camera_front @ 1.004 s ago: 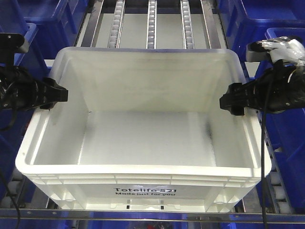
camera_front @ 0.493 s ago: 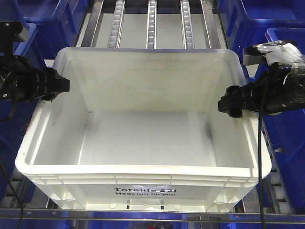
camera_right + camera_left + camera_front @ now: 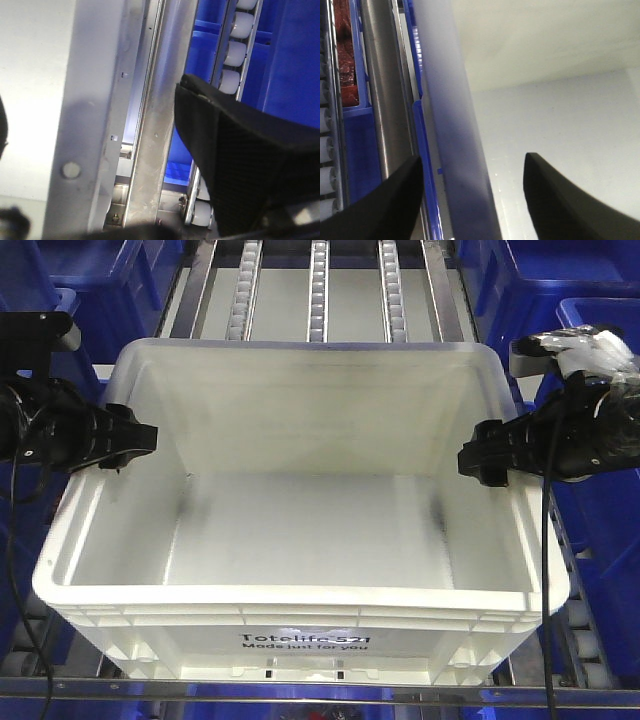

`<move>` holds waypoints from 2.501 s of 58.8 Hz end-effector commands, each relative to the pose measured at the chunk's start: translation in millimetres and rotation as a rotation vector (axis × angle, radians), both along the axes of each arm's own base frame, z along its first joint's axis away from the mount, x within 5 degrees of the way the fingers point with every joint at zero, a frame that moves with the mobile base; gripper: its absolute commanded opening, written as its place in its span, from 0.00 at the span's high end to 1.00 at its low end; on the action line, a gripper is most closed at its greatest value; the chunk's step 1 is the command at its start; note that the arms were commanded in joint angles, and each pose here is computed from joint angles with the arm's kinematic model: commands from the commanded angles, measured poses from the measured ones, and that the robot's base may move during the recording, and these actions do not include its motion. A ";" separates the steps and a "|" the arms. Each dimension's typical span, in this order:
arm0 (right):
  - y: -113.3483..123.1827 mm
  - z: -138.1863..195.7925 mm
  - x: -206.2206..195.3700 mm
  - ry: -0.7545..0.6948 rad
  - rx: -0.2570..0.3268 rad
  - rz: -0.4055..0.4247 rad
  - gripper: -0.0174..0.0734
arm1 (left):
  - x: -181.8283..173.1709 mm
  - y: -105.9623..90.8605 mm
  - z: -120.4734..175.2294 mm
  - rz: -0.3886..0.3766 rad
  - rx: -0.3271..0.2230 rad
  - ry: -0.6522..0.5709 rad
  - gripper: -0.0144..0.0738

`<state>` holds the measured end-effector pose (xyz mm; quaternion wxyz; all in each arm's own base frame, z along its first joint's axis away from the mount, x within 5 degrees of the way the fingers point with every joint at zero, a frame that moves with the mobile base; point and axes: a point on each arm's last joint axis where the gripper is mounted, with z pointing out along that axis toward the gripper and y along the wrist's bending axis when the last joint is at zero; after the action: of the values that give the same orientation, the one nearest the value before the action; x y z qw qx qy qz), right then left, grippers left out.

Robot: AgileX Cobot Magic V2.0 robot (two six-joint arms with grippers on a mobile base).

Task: Move bin from left to right shelf
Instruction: 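Lower both grippers onto the tote rims and close on them, then pull the gripped tote off the rollers toward the robot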

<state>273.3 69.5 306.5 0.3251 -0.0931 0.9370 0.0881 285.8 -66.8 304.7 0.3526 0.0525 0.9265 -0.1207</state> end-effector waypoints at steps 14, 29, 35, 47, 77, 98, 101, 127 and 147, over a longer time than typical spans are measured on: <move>0.6 12.7 5.0 -0.070 0.017 -0.006 0.18 | 0.5 -1.6 21.0 0.011 -0.038 -0.096 0.35; 1.6 5.1 8.2 -0.032 0.010 -0.004 0.19 | 0.4 -1.6 20.9 0.011 -0.038 -0.094 0.35; 1.5 4.7 7.7 -0.025 0.009 -0.003 0.19 | 0.3 -1.6 20.9 0.011 -0.038 -0.093 0.35; 1.5 5.0 8.1 -0.030 0.009 -0.004 0.22 | 0.3 -1.7 20.8 0.011 -0.038 -0.092 0.41; 1.5 5.0 8.1 -0.032 0.007 -0.001 0.82 | 0.0 -2.9 21.5 0.016 -0.065 -0.089 0.85; 2.3 10.2 8.8 -0.065 0.026 -0.004 0.82 | -2.9 -2.4 25.9 0.017 -0.069 -0.105 0.85; 2.6 12.2 7.8 -0.075 0.032 0.001 0.82 | -5.3 -1.8 30.1 0.018 -0.072 -0.123 0.85; -0.2 38.1 -10.4 -0.167 0.064 0.008 0.82 | -32.7 3.1 64.9 0.020 -0.112 -0.249 0.85; -3.8 56.6 -30.2 -0.212 0.081 0.014 0.81 | -46.5 4.0 75.0 0.011 -0.137 -0.262 0.85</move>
<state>245.7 68.7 333.2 0.3457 -0.1017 0.9257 0.1147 248.1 -62.7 344.1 0.3902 0.0356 0.9070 -0.1547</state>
